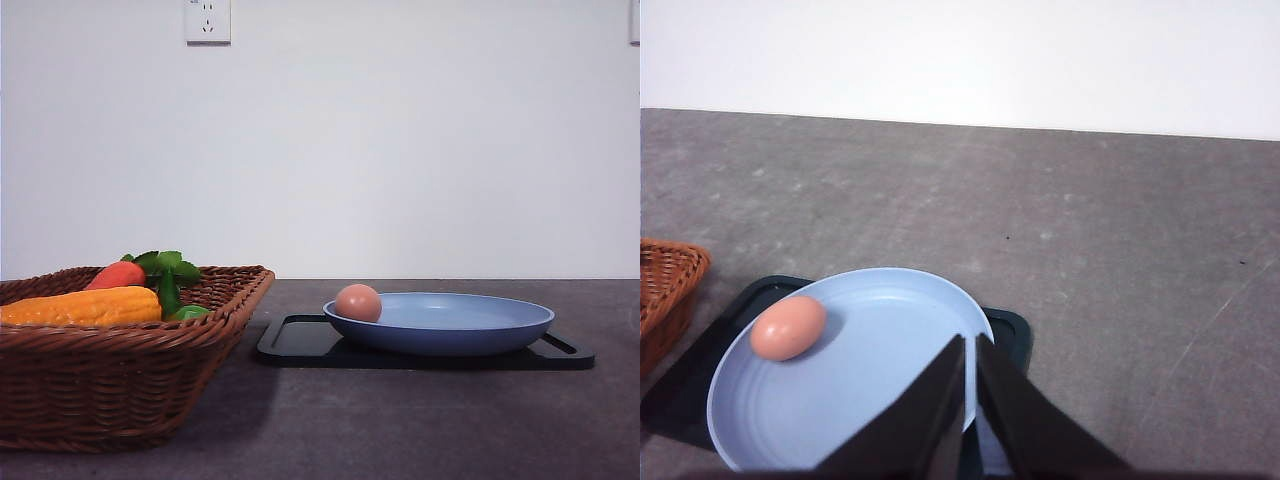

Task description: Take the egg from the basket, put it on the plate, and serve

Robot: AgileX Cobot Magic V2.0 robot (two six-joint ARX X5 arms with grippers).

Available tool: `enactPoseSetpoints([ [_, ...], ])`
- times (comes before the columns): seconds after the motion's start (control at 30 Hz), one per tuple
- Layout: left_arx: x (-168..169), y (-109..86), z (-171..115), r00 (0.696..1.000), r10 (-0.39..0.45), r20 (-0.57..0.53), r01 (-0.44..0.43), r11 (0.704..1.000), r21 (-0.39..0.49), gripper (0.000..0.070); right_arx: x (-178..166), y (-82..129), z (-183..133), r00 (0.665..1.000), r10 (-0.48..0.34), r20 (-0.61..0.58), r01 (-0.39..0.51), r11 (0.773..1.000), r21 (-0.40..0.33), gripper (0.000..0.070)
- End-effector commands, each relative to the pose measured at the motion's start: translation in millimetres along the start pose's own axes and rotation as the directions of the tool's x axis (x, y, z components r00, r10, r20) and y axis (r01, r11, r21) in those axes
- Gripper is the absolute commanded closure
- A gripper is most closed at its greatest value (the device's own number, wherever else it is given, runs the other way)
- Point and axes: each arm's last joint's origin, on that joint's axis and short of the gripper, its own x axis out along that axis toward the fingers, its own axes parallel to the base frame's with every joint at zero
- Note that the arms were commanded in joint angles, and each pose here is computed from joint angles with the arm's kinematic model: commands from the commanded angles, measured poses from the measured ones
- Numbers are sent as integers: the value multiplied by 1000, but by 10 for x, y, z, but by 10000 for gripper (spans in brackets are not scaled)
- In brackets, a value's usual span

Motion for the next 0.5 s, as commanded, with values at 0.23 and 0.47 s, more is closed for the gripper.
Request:
enactPoseSetpoints([
  [0.23,-75,-8,20,1000,-15,25,16,1000,-9,700,0,8,29,1000,2,13,-2,1000,9,700],
  [0.47,-501,100,61,974,29,225,-30,1000,0,700,-1,8,31,1000,1,14,-2,1000,9,700],
])
